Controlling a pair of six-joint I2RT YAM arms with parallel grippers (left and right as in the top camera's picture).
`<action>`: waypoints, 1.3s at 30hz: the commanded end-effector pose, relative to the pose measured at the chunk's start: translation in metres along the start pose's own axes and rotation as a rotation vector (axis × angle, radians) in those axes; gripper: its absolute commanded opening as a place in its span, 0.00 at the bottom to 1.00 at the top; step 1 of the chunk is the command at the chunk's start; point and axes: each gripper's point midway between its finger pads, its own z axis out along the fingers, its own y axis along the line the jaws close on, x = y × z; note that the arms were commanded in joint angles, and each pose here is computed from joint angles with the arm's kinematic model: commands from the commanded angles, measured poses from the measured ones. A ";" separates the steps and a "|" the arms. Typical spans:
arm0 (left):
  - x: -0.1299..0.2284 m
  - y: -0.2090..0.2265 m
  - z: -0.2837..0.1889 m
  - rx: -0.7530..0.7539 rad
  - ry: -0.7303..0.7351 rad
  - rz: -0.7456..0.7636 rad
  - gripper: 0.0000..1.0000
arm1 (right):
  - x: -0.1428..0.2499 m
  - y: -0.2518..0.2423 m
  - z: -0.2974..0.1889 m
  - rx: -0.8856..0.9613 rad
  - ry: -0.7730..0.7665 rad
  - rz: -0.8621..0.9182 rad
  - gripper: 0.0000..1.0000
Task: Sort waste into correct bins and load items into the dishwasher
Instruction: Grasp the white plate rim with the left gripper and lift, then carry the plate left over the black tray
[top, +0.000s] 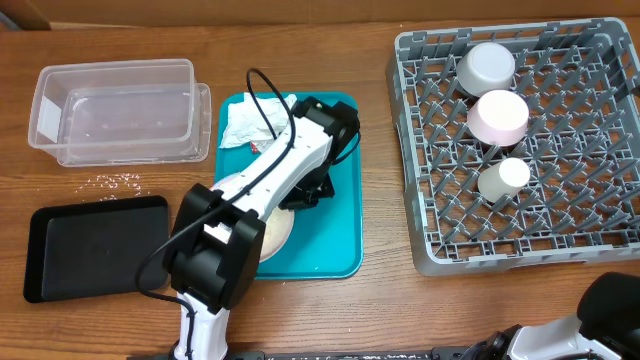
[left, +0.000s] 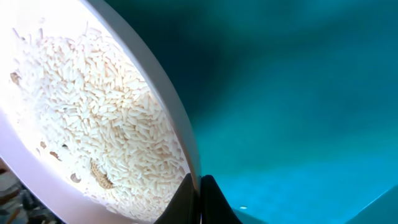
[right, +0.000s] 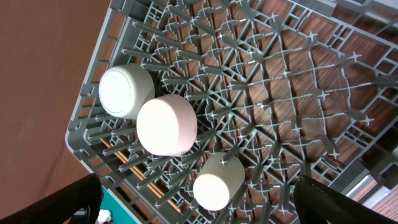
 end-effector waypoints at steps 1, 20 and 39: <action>-0.016 0.012 -0.019 -0.056 -0.087 -0.004 0.04 | -0.001 0.001 -0.002 -0.008 -0.008 0.003 1.00; -0.061 0.134 -0.064 -0.007 -0.104 -0.295 0.04 | -0.001 0.001 -0.002 -0.008 -0.008 0.003 1.00; -0.107 0.245 -0.040 0.401 -0.018 -0.510 0.04 | -0.001 0.001 -0.002 -0.008 -0.008 0.003 1.00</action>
